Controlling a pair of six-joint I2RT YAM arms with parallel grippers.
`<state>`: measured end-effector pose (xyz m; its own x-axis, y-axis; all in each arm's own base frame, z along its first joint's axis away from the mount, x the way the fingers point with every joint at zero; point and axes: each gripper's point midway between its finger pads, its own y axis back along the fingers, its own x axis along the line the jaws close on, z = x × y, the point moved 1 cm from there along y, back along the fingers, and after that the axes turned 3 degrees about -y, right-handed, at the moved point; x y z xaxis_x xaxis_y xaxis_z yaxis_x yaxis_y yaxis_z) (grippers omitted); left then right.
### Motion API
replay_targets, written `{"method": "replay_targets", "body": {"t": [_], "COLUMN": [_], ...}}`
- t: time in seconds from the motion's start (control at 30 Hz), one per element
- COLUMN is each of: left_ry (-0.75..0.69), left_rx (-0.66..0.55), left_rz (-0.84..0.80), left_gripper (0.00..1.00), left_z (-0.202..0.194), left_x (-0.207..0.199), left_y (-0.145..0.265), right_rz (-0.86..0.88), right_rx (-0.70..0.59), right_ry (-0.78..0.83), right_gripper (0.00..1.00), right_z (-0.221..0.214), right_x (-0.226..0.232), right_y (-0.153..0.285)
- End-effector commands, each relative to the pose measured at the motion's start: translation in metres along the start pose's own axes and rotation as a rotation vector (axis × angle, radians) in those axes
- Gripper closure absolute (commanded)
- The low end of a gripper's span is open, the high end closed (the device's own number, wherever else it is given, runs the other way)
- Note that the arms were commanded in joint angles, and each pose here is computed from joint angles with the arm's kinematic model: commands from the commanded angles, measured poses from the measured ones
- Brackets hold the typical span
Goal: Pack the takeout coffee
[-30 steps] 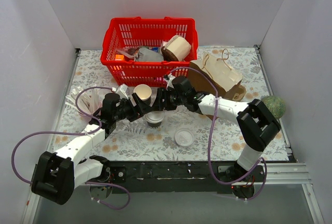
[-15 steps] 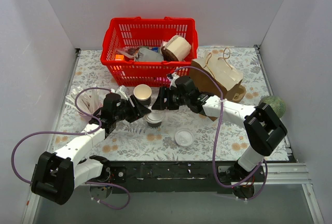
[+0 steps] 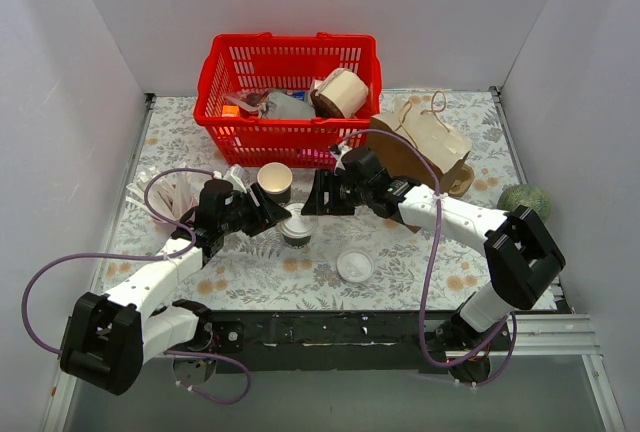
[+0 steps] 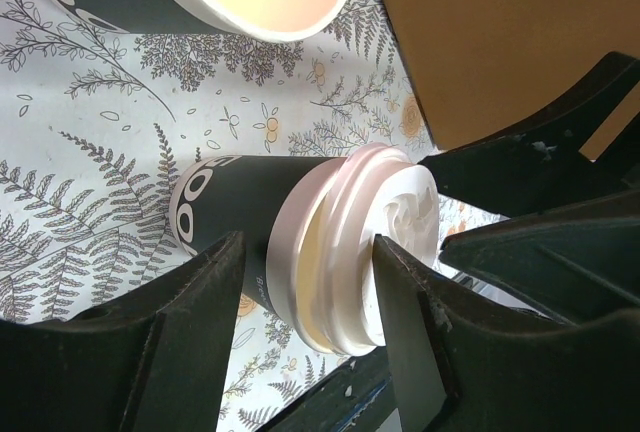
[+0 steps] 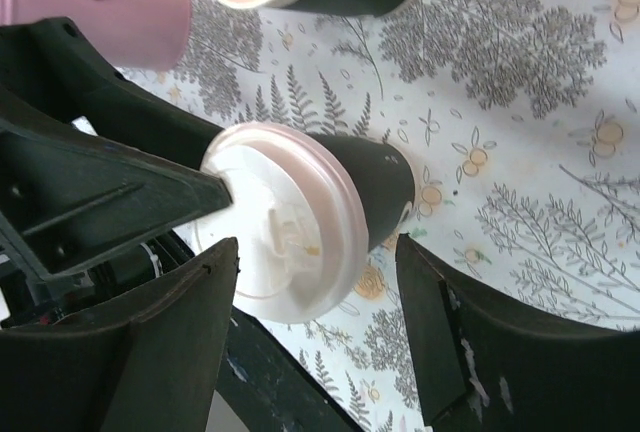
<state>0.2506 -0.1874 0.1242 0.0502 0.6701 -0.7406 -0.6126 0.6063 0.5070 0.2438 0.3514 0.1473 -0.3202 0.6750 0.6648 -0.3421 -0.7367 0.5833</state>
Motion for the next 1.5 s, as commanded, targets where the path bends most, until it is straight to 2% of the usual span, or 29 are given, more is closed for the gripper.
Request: {"method": "replay_targets", "body": {"t": [0.0, 0.07, 0.23, 0.37, 0.57, 0.63, 0.7, 0.87, 1.0, 1.13, 1.3, 1.4, 1.47], "left_ry": [-0.011, -0.007, -0.007, -0.005, -0.006, -0.004, -0.003, -0.008, -0.007, -0.011, -0.006, -0.006, -0.007], "left_rx": [0.009, 0.011, 0.014, 0.017, 0.022, 0.024, 0.026, 0.026, 0.029, 0.026, 0.037, 0.042, 0.045], "left_rz": [0.016, 0.016, 0.007, 0.002, -0.008, -0.013, -0.020, -0.030, -0.037, -0.049, -0.055, -0.061, -0.062], "left_gripper": [0.48, 0.48, 0.47, 0.47, 0.47, 0.47, 0.47, 0.46, 0.44, 0.43, 0.44, 0.44, 0.44], "left_z": [0.000, 0.000, 0.001, -0.001, -0.003, -0.003, -0.003, -0.004, -0.005, -0.004, -0.007, -0.008, -0.009], "left_x": [0.000, 0.000, -0.002, -0.003, -0.003, -0.004, -0.005, -0.007, -0.007, -0.010, -0.009, -0.010, -0.009], "left_y": [0.001, 0.001, 0.001, 0.001, 0.001, 0.001, 0.002, 0.003, 0.003, 0.004, 0.003, 0.002, 0.002], "right_rz": [-0.015, 0.030, 0.031, 0.017, 0.002, 0.003, 0.009, -0.001, -0.011, 0.006, 0.030, 0.027, 0.021], "right_rx": [0.028, 0.029, 0.037, 0.058, 0.065, 0.061, 0.059, 0.074, 0.067, 0.069, 0.094, 0.105, 0.110], "right_ry": [0.002, -0.004, -0.009, -0.025, -0.045, -0.050, -0.050, -0.061, -0.061, -0.065, -0.068, -0.069, -0.073], "right_gripper": [0.31, 0.32, 0.39, 0.41, 0.53, 0.59, 0.71, 0.78, 0.99, 0.98, 0.79, 0.73, 0.73], "right_z": [-0.004, -0.005, -0.005, -0.008, -0.010, -0.010, -0.008, -0.010, -0.009, -0.006, -0.009, -0.010, -0.011], "right_x": [0.001, 0.009, 0.010, 0.007, 0.003, 0.003, 0.006, 0.004, 0.003, 0.008, 0.012, 0.013, 0.011], "right_y": [0.012, 0.013, 0.011, 0.007, 0.005, 0.004, 0.005, 0.003, 0.003, 0.003, -0.001, -0.004, -0.005]}}
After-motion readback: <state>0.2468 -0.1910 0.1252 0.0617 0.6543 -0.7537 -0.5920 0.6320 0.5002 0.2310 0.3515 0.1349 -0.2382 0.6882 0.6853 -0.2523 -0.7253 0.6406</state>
